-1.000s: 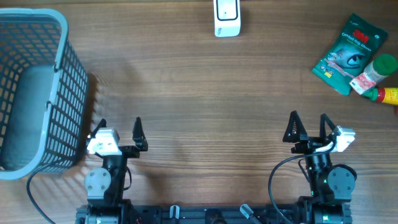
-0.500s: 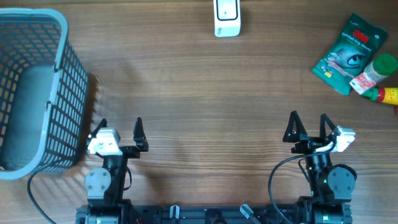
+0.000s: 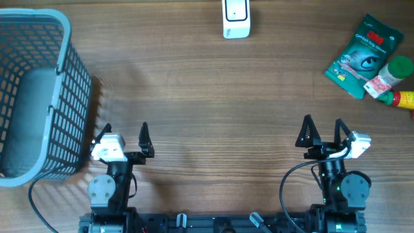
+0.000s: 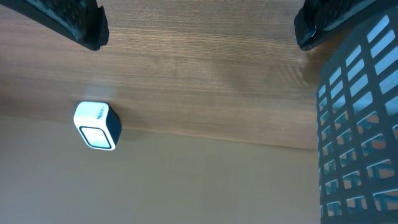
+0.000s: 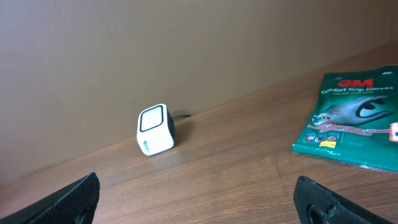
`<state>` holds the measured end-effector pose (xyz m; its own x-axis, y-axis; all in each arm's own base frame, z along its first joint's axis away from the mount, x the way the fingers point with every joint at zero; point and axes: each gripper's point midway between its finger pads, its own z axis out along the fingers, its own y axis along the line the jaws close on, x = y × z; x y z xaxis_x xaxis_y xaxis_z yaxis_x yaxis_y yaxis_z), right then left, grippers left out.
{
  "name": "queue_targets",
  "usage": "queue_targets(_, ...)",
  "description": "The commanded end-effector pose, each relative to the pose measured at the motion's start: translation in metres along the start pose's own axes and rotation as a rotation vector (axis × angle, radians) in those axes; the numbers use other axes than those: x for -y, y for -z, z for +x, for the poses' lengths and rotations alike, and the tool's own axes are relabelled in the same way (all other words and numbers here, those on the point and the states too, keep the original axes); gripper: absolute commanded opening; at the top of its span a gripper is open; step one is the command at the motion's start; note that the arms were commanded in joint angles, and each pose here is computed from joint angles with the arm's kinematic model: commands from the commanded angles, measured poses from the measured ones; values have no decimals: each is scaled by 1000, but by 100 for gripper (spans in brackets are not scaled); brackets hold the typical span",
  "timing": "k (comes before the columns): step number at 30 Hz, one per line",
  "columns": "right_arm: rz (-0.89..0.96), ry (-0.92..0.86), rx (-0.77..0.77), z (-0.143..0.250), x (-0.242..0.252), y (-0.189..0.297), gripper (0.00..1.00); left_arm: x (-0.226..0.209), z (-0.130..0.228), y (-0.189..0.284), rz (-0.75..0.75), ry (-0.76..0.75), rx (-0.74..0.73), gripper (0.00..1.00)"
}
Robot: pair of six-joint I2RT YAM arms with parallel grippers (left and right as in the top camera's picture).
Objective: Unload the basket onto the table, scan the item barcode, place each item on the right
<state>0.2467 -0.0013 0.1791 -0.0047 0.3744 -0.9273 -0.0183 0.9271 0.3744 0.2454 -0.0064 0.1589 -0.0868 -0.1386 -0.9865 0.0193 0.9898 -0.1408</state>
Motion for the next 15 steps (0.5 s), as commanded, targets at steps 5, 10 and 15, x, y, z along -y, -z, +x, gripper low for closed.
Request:
queue_targets(5,26,285,-17,7,7,-1,100,1,3,0,10,-5,-1,100)
queue_targets(10,24,301,-19,7,7,-1,100,1,3,0,10,-5,-1,100)
queue_targets(15,24,302,-19,7,7,-1,100,1,3,0,10,-5,-1,100)
